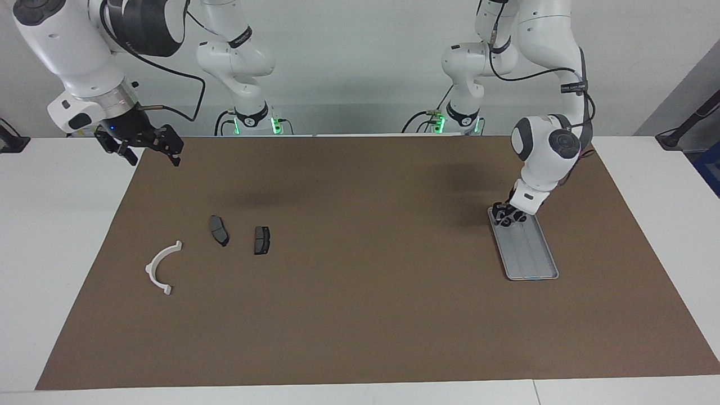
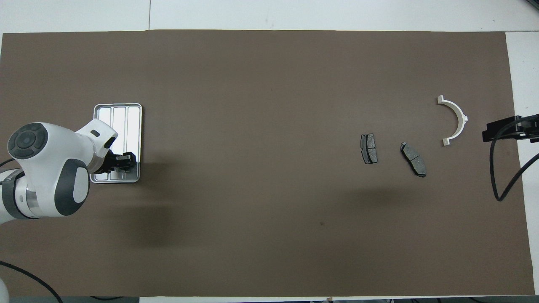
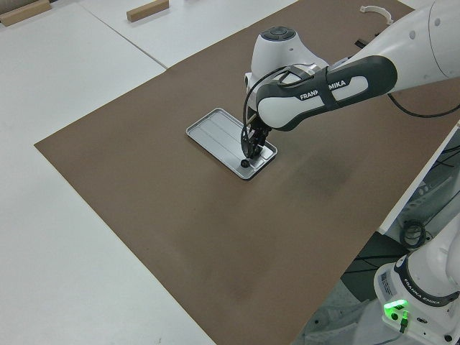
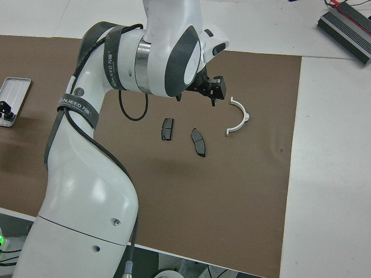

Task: Place bearing gear from tray to pile
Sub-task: 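Lift the black bearing off the tray with the left gripper, then carry the bearing to the table center and release it with the left gripper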

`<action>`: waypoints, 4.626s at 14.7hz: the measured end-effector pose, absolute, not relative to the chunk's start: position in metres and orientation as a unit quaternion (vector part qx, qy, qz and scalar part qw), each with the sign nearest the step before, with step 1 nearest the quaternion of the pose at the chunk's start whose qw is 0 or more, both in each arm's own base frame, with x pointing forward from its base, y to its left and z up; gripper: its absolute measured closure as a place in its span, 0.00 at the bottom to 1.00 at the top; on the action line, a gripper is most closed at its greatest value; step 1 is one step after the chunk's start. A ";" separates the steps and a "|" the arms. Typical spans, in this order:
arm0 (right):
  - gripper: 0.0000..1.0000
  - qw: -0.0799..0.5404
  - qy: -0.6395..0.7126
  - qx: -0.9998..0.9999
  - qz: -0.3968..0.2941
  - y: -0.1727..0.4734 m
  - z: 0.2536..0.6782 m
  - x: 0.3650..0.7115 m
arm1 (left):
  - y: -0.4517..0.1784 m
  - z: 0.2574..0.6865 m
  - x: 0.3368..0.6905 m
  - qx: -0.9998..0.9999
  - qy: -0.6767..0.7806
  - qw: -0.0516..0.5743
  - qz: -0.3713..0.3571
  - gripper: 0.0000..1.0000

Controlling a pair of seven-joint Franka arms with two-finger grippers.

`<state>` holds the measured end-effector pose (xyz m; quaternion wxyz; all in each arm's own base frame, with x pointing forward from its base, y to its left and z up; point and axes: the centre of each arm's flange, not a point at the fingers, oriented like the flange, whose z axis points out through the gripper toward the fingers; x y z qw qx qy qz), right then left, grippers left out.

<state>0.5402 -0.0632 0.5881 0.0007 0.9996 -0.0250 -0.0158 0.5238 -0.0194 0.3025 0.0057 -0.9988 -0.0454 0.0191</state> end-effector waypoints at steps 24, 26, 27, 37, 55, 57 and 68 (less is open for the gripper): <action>0.00 0.000 -0.022 1.000 -0.015 -0.075 0.587 0.539 | -0.103 0.371 0.566 -0.995 -0.105 -0.005 -0.004 0.66; 0.00 0.001 -0.016 1.000 -0.011 -0.082 0.585 0.539 | -0.144 0.375 0.566 -0.991 -0.129 -0.011 -0.008 0.66; 0.00 0.001 -0.014 1.000 -0.010 -0.086 0.583 0.539 | -0.164 0.378 0.565 -0.990 -0.140 -0.013 -0.011 0.66; 0.00 0.004 -0.005 1.000 0.009 -0.090 0.568 0.549 | -0.396 0.375 0.558 -0.978 -0.204 -0.034 0.003 0.66; 0.00 0.007 0.033 0.999 -0.013 -0.090 0.554 0.546 | -0.492 0.297 0.532 -0.975 -0.223 -0.016 0.014 0.66; 0.00 0.007 0.033 0.999 -0.013 -0.089 0.550 0.545 | -0.492 0.297 0.532 -0.974 -0.224 -0.016 0.014 0.65; 0.00 0.009 0.020 1.000 0.001 -0.074 0.502 0.579 | -0.454 0.348 0.551 -0.968 -0.249 -0.002 0.016 0.00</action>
